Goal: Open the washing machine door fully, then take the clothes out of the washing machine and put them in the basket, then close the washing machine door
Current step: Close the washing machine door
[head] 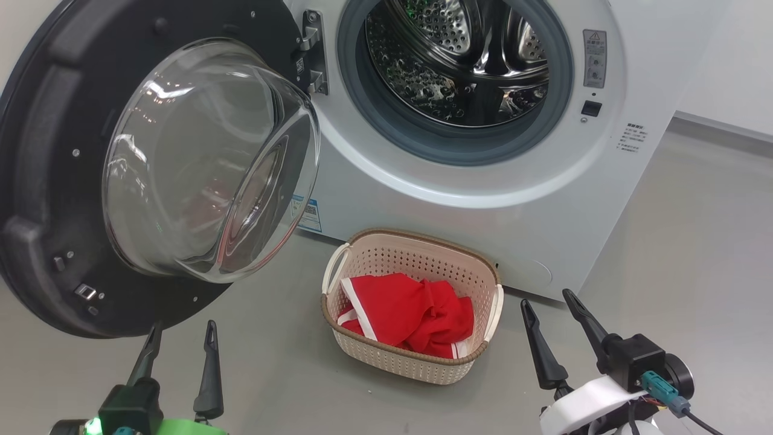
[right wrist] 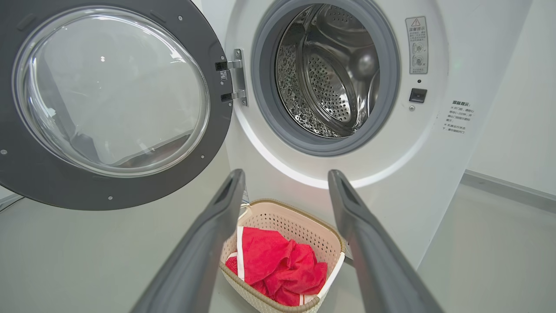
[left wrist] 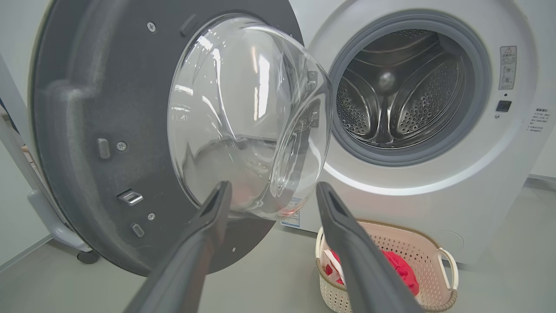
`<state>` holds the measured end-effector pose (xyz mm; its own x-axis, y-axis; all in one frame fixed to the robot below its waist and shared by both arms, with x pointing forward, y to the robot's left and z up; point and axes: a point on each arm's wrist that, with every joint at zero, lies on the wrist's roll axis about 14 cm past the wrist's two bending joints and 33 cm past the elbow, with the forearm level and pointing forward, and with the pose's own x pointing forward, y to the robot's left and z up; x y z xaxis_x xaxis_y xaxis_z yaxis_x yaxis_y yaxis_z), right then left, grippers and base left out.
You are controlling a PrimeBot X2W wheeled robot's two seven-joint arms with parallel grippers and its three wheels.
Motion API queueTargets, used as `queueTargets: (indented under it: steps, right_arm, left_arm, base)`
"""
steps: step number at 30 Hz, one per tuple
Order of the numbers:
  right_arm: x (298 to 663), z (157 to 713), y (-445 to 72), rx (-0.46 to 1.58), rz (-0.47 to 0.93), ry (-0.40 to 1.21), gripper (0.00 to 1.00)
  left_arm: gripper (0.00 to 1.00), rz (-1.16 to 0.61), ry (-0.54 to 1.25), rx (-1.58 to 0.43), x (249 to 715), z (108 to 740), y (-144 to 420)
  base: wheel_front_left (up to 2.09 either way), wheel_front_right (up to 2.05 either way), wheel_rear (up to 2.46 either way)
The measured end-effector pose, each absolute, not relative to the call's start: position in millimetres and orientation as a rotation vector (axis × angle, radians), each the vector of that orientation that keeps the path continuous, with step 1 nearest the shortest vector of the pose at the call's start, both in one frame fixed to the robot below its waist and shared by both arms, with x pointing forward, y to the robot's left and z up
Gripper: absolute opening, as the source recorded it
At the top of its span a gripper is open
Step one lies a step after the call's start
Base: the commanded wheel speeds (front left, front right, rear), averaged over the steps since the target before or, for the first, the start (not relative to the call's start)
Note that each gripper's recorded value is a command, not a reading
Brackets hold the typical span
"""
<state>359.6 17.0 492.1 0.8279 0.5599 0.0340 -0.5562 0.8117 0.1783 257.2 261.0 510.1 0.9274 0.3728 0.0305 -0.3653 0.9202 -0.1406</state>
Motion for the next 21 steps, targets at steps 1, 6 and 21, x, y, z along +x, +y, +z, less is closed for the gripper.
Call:
queueTargets:
  steps: [1, 6, 21]
  right_arm:
    - [359.4, 492.0, 17.0, 0.184, 0.596, 0.021, 1.00]
    - [359.0, 492.5, 16.1, 0.182, 0.594, 0.019, 1.00]
    - [357.5, 491.2, 16.7, 0.185, 0.596, 0.024, 1.00]
  left_arm:
    - [1.00, 0.379, -0.057, -0.134, 257.3, 510.1, 260.9]
    - [1.00, 0.375, -0.058, -0.135, 257.3, 510.2, 259.7]
    - [0.00, 0.345, -0.077, -0.227, 258.6, 512.8, 254.1]
  base:
    - [0.00, 0.00, 0.00]
    - [0.00, 0.00, 0.00]
    - [0.00, 0.00, 0.00]
